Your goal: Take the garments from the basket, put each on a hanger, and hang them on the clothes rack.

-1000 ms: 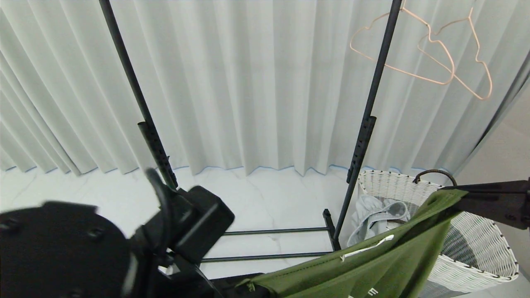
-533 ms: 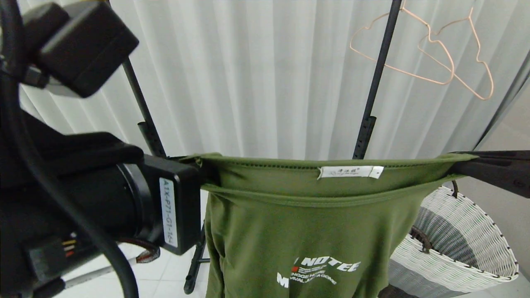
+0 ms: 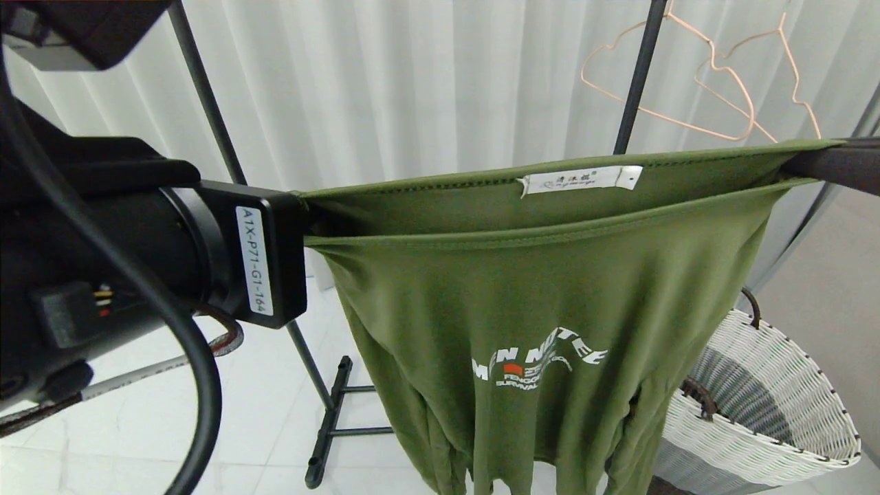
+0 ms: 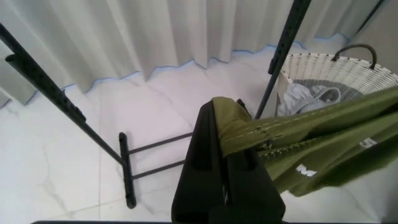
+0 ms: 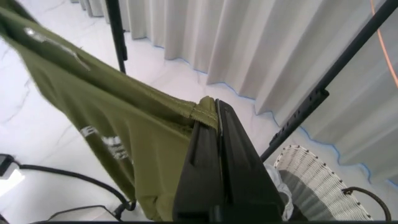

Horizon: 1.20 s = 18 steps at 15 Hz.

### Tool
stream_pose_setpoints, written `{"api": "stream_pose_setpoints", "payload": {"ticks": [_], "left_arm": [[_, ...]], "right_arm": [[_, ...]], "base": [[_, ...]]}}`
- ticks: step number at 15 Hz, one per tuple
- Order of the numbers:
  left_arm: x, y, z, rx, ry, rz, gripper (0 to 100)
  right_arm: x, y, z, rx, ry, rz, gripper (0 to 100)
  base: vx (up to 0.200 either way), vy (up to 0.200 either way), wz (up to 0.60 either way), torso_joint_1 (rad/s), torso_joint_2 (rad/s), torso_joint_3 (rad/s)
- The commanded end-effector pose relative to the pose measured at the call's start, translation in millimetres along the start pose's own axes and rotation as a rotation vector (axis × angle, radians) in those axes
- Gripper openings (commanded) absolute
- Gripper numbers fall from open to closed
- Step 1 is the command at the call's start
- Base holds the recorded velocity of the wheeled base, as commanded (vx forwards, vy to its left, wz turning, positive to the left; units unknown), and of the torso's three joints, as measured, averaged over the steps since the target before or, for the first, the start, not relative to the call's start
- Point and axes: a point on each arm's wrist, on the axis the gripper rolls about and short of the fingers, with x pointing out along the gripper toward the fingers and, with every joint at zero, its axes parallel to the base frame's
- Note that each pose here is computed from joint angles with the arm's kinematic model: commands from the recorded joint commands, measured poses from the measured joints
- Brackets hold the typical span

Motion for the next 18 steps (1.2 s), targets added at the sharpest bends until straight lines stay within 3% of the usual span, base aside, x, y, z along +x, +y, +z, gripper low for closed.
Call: {"api": "stream_pose_setpoints", "payload": {"ticks": [1,5,8,11,15,18], "left_arm": [[-2.4,0.9,-5.7,0.01,0.009,-0.007,0],[-2.2,0.1,-8.0,-0.002,0.007,-0.001,0],[-0.3,-3.7,7.3,-0.049,-0.061,-0.012,0],[6.4,-11.8,12.3,-0.062,-0.103,-0.023,0],[13.0,-26.6,10.0,-0.052,-0.098,-0.05,0],[15.5,-24.4,8.0,-0.044,-0.093,-0.036,0]], "right_arm": [[7.3,0.5,-0.5,-0.004,0.015,-0.01,0],[2.2,-1.6,-1.0,-0.022,0.023,-0.013,0],[-21.7,-7.1,0.8,-0.041,0.069,0.013,0],[-49.4,-4.2,-11.2,-0.072,0.151,0.184,0],[-53.6,21.4,-24.0,-0.086,0.218,0.45,0],[-56.2,30.9,-26.2,-0.089,0.227,0.536,0]], "base": [[0.0,0.0,0.0,0.0,0.0,0.0],[0.0,0.0,0.0,0.0,0.0,0.0],[0.0,0.0,0.0,0.0,0.0,0.0],[0.0,0.0,0.0,0.0,0.0,0.0],[0.0,0.0,0.0,0.0,0.0,0.0],[0.0,0.0,0.0,0.0,0.0,0.0]]}}
